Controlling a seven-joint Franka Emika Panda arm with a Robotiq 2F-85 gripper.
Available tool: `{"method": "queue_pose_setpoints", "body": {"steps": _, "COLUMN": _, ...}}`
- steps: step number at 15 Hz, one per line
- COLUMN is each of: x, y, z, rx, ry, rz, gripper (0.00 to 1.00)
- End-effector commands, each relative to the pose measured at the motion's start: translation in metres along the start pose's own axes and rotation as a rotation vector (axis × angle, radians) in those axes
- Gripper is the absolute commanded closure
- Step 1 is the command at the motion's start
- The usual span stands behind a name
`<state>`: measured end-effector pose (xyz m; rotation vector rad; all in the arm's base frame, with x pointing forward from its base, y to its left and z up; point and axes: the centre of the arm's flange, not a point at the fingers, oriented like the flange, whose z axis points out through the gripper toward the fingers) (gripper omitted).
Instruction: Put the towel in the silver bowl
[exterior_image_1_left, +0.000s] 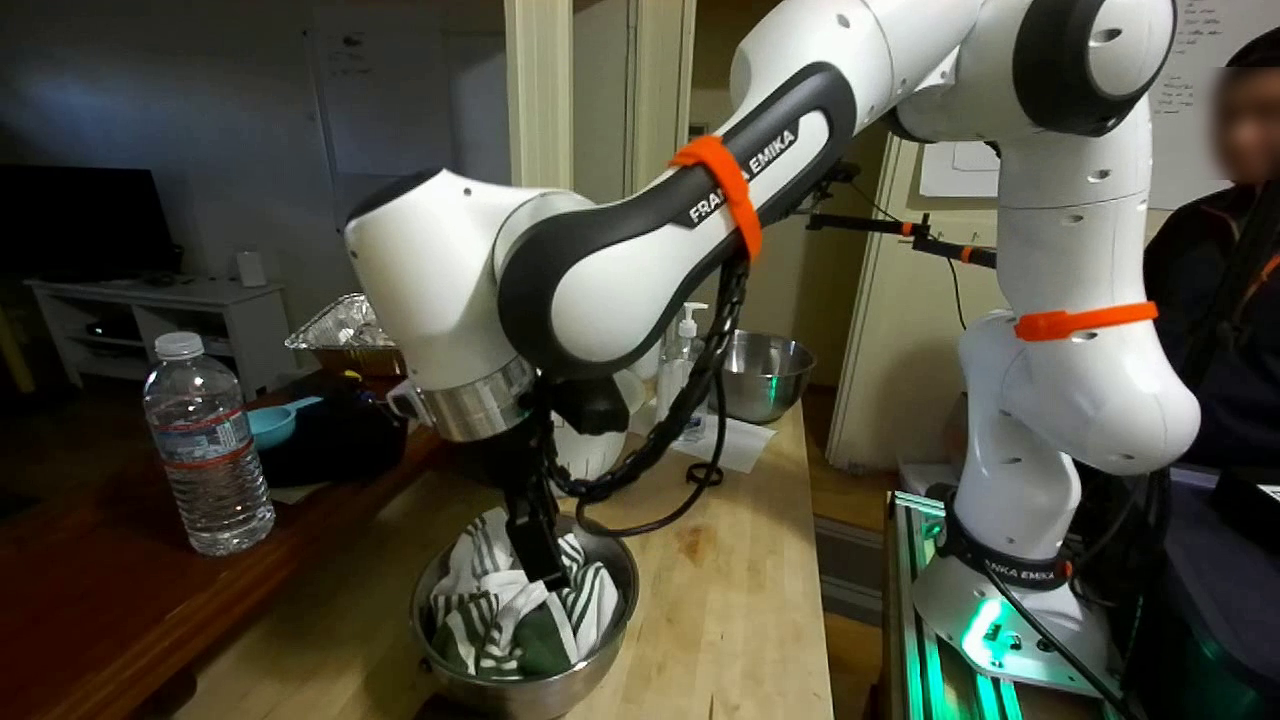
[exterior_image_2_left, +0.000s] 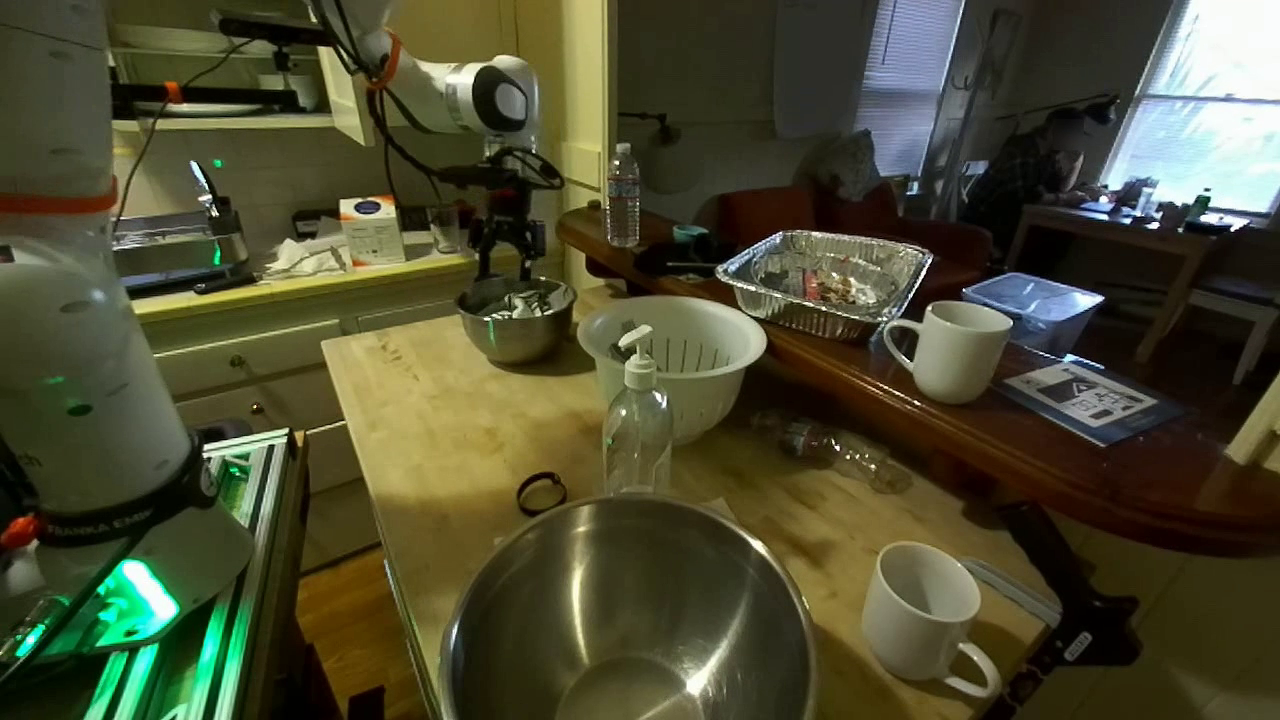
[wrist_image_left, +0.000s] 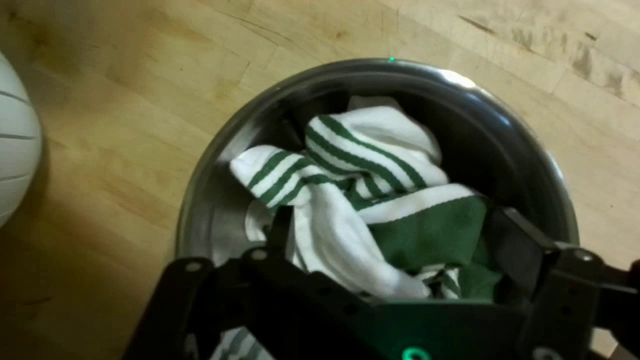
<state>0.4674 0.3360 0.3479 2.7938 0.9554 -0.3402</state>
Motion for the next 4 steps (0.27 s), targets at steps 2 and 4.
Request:
{"method": "queue_pose_setpoints", "body": {"steps": 2, "x": -0.033, "y": 0.007, "z": -0.035, "rx": -0.113, "ry": 0.135, "rz": 0.123, "gripper": 0.0}}
{"method": "queue_pose_setpoints", "body": {"steps": 4, "x": -0.018, "y": 0.009, "z": -0.041, "rx": -0.082, "ry": 0.106, "rz": 0.091, "gripper": 0.0}}
